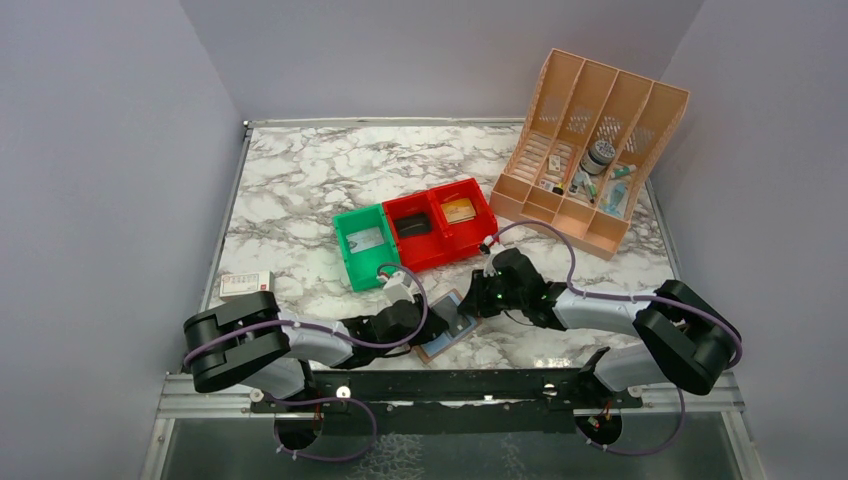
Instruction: Take the credit cards out of the card holder
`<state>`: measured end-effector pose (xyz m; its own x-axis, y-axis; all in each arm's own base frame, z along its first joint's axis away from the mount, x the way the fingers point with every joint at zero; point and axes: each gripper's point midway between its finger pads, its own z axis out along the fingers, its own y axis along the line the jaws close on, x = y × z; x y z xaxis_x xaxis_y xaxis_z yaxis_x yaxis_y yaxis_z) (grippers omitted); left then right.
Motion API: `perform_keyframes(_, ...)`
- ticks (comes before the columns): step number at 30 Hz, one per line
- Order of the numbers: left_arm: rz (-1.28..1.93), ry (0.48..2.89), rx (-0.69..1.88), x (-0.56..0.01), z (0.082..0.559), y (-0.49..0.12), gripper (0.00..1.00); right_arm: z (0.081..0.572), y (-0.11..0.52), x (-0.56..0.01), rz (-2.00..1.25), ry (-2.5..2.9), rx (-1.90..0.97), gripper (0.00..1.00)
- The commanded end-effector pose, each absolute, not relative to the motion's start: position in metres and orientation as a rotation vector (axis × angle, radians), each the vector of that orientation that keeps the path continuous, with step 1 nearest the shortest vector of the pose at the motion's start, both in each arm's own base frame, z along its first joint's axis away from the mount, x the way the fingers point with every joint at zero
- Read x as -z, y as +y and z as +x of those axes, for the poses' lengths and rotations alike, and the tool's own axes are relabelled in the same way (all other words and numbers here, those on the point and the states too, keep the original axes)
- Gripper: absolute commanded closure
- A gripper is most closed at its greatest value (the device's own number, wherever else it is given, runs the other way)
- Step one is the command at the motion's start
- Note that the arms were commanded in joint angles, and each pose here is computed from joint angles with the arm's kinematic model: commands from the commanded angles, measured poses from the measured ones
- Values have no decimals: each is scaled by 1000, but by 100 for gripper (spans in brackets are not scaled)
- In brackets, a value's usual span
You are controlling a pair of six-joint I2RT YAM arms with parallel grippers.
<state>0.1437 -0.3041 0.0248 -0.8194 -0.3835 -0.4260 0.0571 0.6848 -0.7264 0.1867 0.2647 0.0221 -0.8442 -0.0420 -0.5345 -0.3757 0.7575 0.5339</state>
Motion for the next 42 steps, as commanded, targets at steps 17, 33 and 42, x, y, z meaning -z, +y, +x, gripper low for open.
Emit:
perform_keyframes(17, -251, 2230, 1051, -37, 152, -298, 100, 150, 230, 22, -305, 2658, -754, 85)
perform_keyframes(33, -120, 2346, 982, -15, 132, -286, 100, 157, 231, 18, -313, 2639, -730, 85)
perform_keyframes(42, -83, 2371, 919, -15, 129, -274, 100, 179, 246, -18, -416, 2541, -732, 85)
